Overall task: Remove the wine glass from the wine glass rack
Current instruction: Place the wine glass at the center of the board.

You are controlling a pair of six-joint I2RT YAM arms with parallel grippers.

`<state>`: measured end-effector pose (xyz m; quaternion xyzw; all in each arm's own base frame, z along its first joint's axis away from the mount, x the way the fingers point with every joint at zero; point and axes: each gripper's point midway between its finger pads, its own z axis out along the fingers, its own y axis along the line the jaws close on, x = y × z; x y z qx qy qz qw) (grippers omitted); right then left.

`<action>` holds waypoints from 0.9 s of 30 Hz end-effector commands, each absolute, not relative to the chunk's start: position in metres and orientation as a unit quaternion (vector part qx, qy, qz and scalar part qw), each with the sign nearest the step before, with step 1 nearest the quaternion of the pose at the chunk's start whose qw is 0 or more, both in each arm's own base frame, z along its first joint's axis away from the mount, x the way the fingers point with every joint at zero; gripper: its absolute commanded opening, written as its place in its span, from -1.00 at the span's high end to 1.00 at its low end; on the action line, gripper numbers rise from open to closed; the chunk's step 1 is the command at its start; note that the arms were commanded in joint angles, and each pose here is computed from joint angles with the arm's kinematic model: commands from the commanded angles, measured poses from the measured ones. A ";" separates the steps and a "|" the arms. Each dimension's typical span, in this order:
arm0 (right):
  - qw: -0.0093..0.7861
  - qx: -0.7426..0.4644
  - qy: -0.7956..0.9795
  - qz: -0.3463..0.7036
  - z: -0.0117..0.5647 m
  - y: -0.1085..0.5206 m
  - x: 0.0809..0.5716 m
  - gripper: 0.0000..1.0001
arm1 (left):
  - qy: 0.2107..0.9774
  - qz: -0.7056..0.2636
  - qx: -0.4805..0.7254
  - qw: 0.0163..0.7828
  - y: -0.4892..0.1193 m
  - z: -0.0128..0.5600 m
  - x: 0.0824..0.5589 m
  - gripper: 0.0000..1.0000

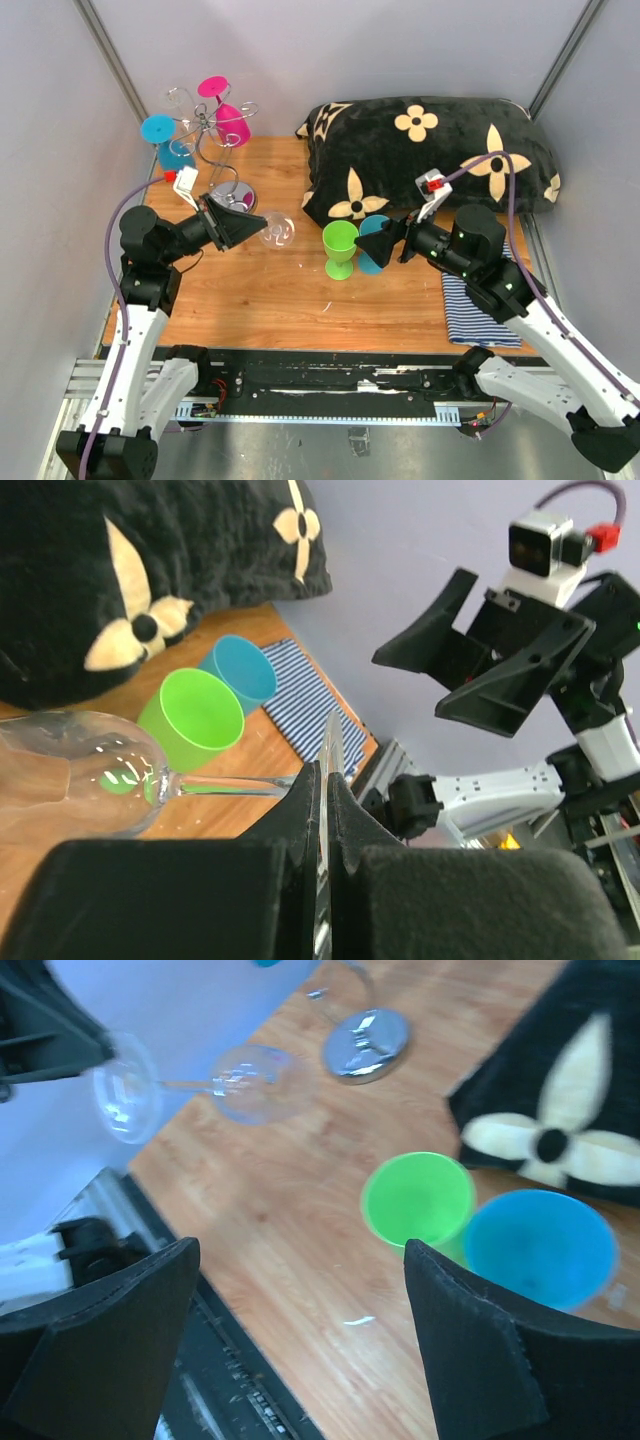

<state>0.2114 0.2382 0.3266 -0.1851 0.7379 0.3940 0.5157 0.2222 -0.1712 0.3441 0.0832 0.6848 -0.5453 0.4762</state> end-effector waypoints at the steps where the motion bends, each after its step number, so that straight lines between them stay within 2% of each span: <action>1: 0.447 -0.229 0.697 0.512 0.359 0.276 0.185 -0.59 | 0.669 -0.563 0.136 0.465 -0.186 0.343 0.201 0.99; 5: 0.383 -0.249 0.704 0.544 0.353 0.299 0.177 -0.49 | 0.672 -0.577 0.147 0.441 -0.202 0.337 0.187 0.99; 10: 0.345 -0.278 0.704 0.555 0.345 0.326 0.167 -0.43 | 0.672 -0.584 0.144 0.433 -0.217 0.332 0.184 0.99; 14: 0.302 -0.286 0.713 0.564 0.335 0.339 0.159 -0.21 | 0.661 -0.595 0.149 0.432 -0.221 0.336 0.181 0.99; 20: 0.260 -0.296 0.705 0.590 0.327 0.350 0.149 0.30 | 0.669 -0.588 0.152 0.428 -0.221 0.331 0.181 0.99; 25: 0.246 -0.294 0.700 0.602 0.327 0.355 0.147 0.89 | 0.670 -0.586 0.144 0.432 -0.220 0.330 0.180 0.99; 27: 0.250 -0.295 0.695 0.606 0.330 0.355 0.148 0.98 | 0.673 -0.584 0.144 0.430 -0.219 0.327 0.179 0.99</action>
